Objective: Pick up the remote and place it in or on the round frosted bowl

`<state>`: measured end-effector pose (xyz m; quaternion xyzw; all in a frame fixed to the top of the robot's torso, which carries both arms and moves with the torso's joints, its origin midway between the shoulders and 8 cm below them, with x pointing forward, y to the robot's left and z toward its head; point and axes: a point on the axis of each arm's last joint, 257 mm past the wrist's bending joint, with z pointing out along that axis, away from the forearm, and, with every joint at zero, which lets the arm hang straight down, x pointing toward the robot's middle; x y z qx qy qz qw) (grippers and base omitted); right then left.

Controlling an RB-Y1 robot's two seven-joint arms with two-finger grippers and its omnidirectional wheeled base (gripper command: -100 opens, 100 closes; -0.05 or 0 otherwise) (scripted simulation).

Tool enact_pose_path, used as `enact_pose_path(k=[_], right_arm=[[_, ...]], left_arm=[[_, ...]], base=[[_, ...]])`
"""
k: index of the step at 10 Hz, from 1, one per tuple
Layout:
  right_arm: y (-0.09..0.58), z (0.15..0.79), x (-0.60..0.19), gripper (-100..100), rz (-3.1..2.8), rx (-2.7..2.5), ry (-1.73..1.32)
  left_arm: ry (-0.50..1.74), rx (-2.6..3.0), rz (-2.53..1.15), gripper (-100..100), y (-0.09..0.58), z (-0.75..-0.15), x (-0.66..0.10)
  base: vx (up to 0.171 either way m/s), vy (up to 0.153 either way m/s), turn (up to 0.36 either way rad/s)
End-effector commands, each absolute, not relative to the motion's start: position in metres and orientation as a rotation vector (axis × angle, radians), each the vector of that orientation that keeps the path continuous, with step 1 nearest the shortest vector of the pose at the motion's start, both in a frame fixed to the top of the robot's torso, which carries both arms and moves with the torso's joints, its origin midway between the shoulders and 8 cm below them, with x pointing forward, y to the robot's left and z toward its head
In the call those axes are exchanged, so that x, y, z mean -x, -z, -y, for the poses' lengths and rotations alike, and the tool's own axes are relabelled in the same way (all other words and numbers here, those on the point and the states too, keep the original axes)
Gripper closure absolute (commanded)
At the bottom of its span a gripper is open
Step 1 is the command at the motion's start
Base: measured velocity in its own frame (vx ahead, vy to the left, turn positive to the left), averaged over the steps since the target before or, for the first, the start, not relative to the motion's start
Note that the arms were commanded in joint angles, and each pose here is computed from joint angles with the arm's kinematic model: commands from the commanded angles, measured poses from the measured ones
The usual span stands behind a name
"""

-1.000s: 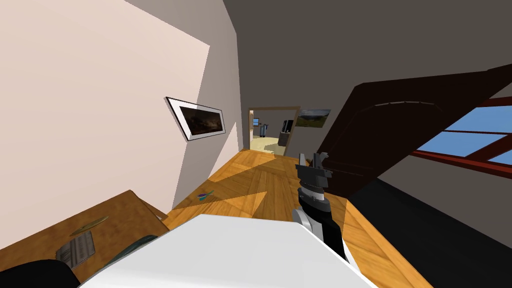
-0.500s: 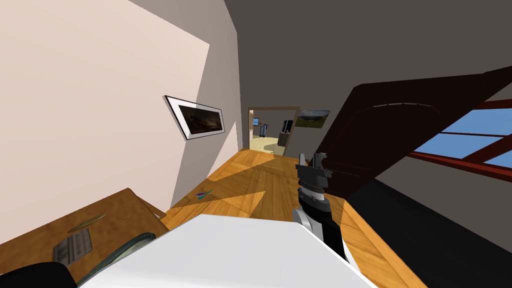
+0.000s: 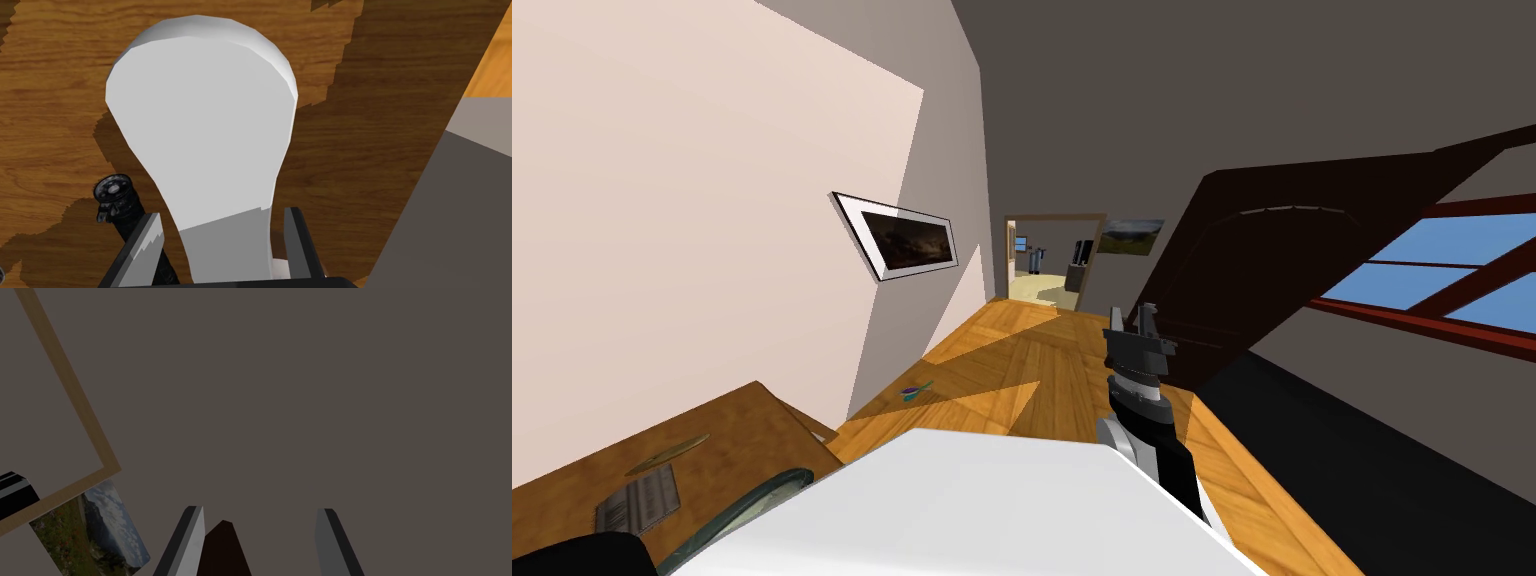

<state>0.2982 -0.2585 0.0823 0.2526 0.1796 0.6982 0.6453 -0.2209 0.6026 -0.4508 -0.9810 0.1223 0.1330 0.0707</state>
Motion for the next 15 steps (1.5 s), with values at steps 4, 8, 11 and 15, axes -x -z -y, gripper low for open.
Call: enact_pose_path(k=[4, 8, 11, 15], right_arm=[[-0.082, 0.258, -0.298, 0, -0.409, -0.575, -1.589], [-0.082, 0.258, -0.298, 0, -0.409, -0.575, -1.589], [-0.082, 0.258, -0.298, 0, -0.409, -0.575, -1.589], [-0.082, 0.259, -0.298, 0, -0.409, -0.575, -1.589]], left_arm=[[-0.460, 2.946, -0.291, 100, 0.416, -0.618, 0.233], [-0.496, 2.957, -0.221, 100, 0.389, -0.625, 0.234], [-0.481, 2.978, -0.196, 100, 0.377, -0.629, 0.213], [-0.340, 3.028, -0.278, 100, 0.377, -0.634, 0.140]], base=[[0.003, 0.010, -0.082], [0.007, 0.044, -0.092], [0.034, 0.052, -0.030], [0.054, 0.044, 0.107]])
